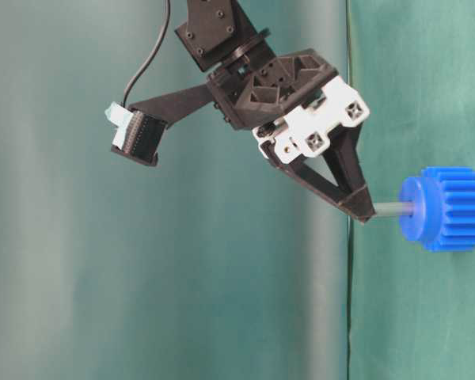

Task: Insert the shaft placed at a random location into the center hole of the small gear at another random location.
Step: 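Carry the shaft left and position it above the blue gear's center hole, then lower the shaft into the gear's center hole with the right gripper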

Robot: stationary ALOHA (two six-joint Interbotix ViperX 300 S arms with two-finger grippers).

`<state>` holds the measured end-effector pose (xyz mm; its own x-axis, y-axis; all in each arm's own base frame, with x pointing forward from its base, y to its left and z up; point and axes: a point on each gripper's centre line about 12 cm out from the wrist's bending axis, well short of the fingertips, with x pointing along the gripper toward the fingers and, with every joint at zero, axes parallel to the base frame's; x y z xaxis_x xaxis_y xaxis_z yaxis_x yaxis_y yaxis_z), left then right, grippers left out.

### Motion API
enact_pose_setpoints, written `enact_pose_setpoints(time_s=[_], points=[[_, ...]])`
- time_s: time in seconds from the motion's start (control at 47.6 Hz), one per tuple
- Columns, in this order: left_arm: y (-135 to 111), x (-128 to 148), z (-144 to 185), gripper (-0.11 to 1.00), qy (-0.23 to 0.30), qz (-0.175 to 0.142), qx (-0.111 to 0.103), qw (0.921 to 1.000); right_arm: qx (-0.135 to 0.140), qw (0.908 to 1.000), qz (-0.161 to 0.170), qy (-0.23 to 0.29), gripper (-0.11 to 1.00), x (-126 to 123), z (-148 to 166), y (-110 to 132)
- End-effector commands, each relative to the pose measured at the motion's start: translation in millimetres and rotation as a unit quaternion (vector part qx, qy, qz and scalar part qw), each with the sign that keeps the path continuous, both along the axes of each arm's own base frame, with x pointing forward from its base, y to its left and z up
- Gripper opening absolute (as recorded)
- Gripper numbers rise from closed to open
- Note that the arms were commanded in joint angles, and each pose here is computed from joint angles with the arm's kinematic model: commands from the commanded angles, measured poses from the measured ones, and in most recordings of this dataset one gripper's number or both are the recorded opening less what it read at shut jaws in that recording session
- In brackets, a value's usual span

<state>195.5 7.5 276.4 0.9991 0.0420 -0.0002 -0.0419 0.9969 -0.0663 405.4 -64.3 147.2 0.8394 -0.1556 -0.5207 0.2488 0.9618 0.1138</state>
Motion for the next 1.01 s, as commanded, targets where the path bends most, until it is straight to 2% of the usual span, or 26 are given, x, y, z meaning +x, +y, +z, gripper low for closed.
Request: enact_pose_setpoints(time_s=[0.0, 0.987], points=[[0.7, 0.7, 3.0, 0.00, -0.004, 0.002, -0.006, 1.0000, -0.003, 0.9997, 0.000, -0.024, 0.17, 6.4, 14.2, 0.1], [0.7, 0.6, 1.7, 0.00, 0.000, 0.002, -0.008, 1.0000, 0.004, 0.9999, -0.001, 0.014, 0.17, 9.6, -19.0, -0.4]])
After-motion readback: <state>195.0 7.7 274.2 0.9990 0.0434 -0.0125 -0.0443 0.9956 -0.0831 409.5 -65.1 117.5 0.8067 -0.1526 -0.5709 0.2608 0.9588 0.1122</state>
